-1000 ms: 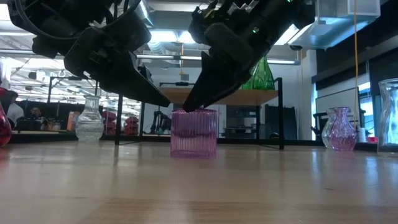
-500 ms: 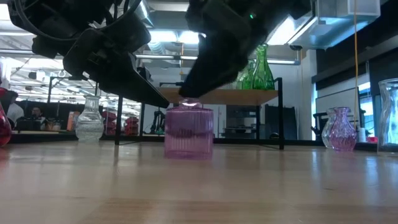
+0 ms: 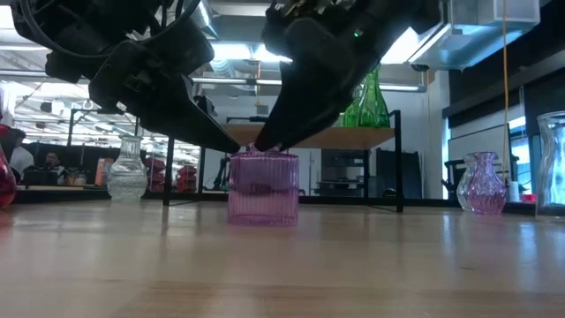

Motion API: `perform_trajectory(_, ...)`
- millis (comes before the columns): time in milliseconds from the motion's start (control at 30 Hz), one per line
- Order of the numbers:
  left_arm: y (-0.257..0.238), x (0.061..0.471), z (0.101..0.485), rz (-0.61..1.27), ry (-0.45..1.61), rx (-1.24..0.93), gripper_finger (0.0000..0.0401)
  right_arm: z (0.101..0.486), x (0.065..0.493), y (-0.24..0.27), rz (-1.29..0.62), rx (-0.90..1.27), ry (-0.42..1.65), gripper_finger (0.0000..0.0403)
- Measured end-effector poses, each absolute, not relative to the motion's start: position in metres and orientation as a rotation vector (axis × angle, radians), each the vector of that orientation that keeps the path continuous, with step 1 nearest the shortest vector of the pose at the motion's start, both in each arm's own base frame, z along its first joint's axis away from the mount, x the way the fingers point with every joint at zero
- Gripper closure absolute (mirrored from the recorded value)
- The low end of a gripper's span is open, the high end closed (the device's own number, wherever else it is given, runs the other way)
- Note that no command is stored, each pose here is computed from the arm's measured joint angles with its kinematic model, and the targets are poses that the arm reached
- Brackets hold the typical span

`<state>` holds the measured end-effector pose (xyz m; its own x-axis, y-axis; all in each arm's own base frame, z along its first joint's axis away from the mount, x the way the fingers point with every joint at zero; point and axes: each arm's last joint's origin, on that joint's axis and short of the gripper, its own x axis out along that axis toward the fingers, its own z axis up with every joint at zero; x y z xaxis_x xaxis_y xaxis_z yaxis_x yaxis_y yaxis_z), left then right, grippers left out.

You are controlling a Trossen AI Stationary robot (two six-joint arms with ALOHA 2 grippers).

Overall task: Sort vases onto shelf
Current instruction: Put the left pink vase on the shelf aligned with the other pink vase

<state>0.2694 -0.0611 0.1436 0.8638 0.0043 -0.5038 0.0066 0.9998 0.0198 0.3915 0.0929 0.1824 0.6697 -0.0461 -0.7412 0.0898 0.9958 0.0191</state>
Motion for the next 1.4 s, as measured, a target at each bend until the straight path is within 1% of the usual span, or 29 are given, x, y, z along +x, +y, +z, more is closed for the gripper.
perform_trajectory(200,-0.061,0.269,0.144,-0.001,0.528,0.021,0.0254,0.183,0.395,0.094,-0.067,0.051,0.797,0.0212)
perform_trajectory(400,-0.061,0.269,0.144,-0.001,0.528,0.021,0.0253,0.183,0.395,0.094,-0.063,0.049,0.799,0.0242)
perform_trajectory(567,-0.061,0.269,0.144,-0.001,0.528,0.021,0.0253,0.183,0.395,0.094,-0.063,0.049,0.799,0.0257)
perform_trajectory(767,-0.061,0.270,0.144,-0.001,0.527,0.021,0.0253,0.176,0.399,0.095,-0.063,0.049,0.799,0.0260)
perform_trajectory(1000,-0.061,0.270,0.144,-0.001,0.528,0.021,0.0254,0.174,0.399,0.095,-0.054,0.053,0.802,0.0233)
perform_trajectory(1133,-0.061,0.270,0.144,-0.001,0.528,0.021,0.0254,0.173,0.399,0.095,-0.054,0.053,0.803,0.0230)
perform_trajectory(1267,-0.061,0.270,0.144,-0.001,0.528,0.021,0.0254,0.172,0.400,0.095,-0.055,0.052,0.803,0.0237)
perform_trajectory(1400,-0.061,0.270,0.144,-0.001,0.528,0.021,0.0254,0.172,0.400,0.095,-0.071,0.023,0.793,0.0265)
